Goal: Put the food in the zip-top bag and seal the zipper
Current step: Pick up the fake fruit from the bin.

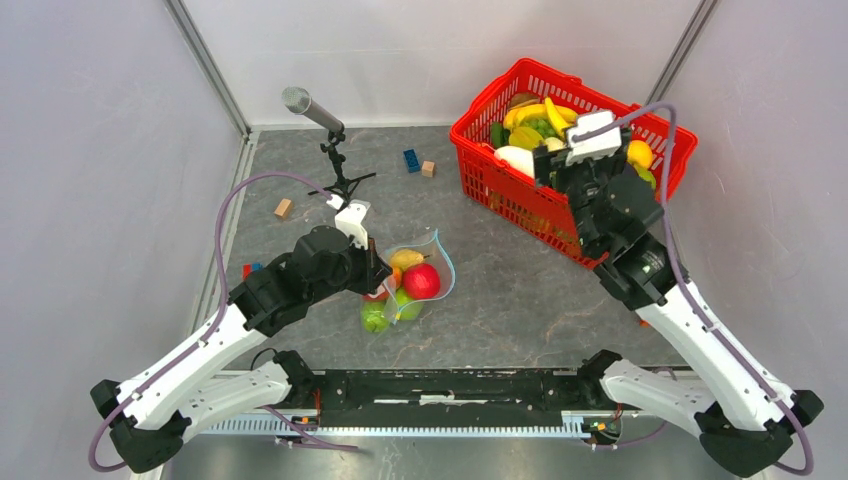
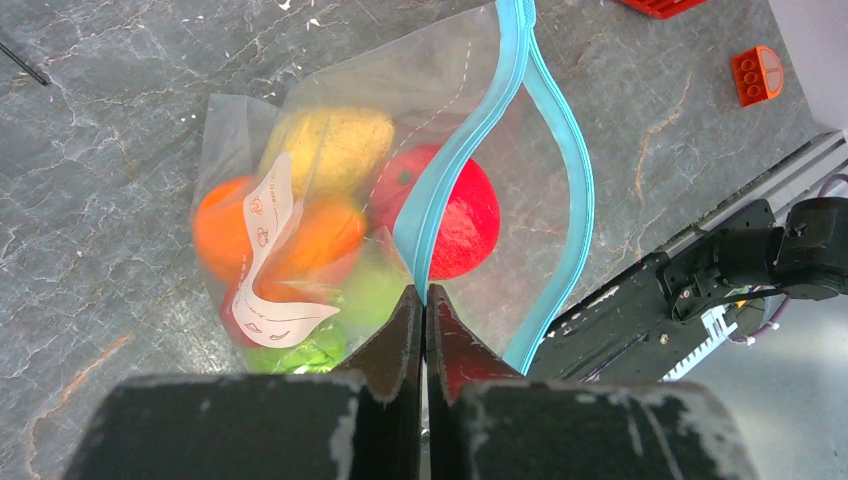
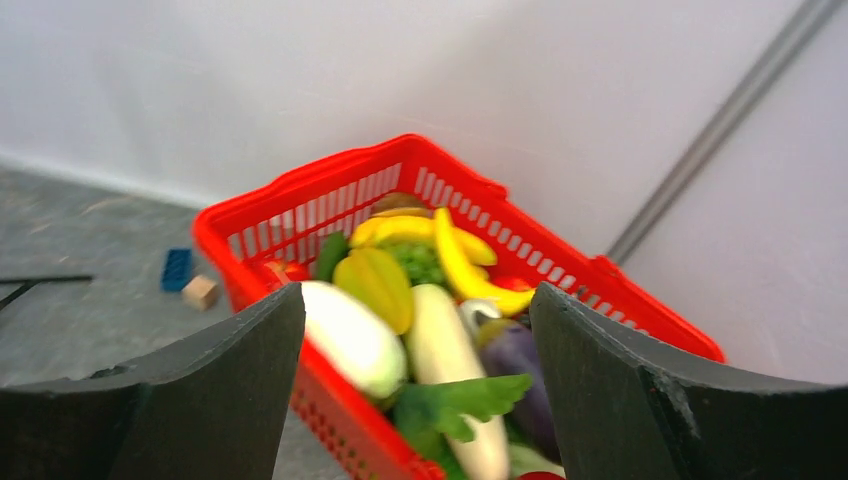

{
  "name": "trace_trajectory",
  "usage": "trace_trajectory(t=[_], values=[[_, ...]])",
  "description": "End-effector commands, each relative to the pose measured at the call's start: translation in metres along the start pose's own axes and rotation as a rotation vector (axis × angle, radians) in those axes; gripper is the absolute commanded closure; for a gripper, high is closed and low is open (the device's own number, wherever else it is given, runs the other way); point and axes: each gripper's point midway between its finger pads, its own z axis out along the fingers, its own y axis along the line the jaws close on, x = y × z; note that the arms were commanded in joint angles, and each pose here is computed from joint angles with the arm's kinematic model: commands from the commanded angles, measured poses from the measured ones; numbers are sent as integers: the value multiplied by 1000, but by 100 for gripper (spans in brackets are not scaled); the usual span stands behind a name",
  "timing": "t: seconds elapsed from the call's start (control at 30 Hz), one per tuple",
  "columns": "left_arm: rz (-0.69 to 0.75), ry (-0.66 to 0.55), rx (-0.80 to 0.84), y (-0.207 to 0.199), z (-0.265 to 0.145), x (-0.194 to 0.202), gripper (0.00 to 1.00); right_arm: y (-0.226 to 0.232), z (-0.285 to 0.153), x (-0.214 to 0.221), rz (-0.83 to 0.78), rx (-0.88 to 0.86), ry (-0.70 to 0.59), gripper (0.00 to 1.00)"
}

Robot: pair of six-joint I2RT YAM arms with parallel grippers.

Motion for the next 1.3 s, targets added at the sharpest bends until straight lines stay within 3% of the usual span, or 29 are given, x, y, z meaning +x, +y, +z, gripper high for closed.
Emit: trace_trajectory(t=[0.0, 0.2, 0.37, 0.53, 0.67, 0.9, 1.27], values=[[-29, -47, 3, -2, -2, -11, 98, -32, 12, -8, -5, 111, 34, 14], [-26, -46, -16, 3, -3, -8, 98, -58, 50, 0, 14, 157, 109, 19], [-17, -47, -14, 2, -4, -11, 98, -40, 90, 14, 100, -5, 138, 21], [-12, -49, -31, 6, -6, -9, 98, -12, 134, 46, 161, -141, 252, 20], [-21, -51, -33, 8, -7, -7, 98, -1, 163, 85, 203, -160, 354, 13], [-22, -54, -35, 7, -9, -9, 98, 11, 214, 141, 295, -222, 484, 15], [-19, -40, -38, 7, -6, -9, 98, 32, 191, 211, 256, -333, 696, 12]])
